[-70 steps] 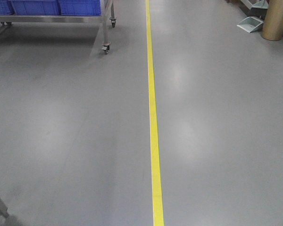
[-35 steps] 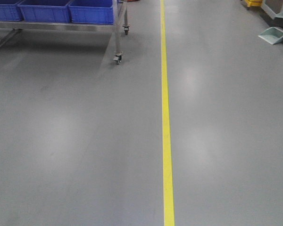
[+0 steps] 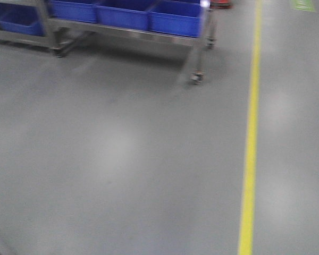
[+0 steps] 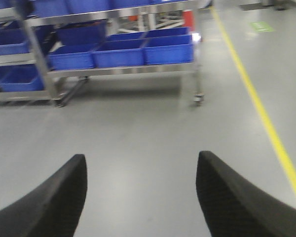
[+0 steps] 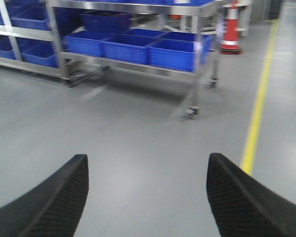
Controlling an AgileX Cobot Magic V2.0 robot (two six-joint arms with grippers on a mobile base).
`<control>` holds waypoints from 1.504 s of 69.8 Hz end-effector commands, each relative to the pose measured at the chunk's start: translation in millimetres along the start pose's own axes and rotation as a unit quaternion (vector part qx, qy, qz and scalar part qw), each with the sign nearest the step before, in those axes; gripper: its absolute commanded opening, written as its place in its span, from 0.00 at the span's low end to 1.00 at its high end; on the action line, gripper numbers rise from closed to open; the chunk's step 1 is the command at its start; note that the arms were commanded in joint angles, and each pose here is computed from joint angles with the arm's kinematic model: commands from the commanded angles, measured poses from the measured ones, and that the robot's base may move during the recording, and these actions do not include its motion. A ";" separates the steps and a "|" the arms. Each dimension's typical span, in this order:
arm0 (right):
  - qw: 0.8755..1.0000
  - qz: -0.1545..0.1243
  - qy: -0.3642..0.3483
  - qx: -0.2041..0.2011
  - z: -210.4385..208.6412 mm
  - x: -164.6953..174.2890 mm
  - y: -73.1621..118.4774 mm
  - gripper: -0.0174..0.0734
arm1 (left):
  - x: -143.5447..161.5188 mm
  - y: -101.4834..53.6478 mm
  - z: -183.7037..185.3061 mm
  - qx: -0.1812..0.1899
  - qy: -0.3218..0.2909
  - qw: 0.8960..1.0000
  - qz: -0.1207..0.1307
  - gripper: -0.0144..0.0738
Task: Move and align brake pads A on conveyor
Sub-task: 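Turn and approach the steel table with brake pads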
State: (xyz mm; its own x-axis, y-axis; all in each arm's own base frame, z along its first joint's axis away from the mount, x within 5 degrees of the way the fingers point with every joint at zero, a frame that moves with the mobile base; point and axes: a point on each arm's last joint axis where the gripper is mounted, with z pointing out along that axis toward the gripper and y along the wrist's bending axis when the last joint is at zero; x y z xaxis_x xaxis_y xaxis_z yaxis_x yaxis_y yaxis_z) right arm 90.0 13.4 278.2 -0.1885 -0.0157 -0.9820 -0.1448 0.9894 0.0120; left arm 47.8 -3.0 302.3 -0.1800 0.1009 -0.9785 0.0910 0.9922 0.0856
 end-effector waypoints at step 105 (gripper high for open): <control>0.999 -0.005 -0.049 0.000 -1.6 -15.7 0.2 0.74 | -13.4 0.7 -1.3 0.000 -0.041 0.999 -0.004 0.70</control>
State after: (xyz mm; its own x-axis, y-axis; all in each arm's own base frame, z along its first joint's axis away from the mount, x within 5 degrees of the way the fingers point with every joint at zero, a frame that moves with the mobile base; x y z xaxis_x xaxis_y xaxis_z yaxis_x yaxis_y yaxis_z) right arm 90.0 13.4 278.2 -0.1885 -0.0157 -0.9820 -0.1448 0.9894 0.0120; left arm 47.8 -3.0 302.3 -0.1800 0.1009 -0.9785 0.0910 0.9922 0.0856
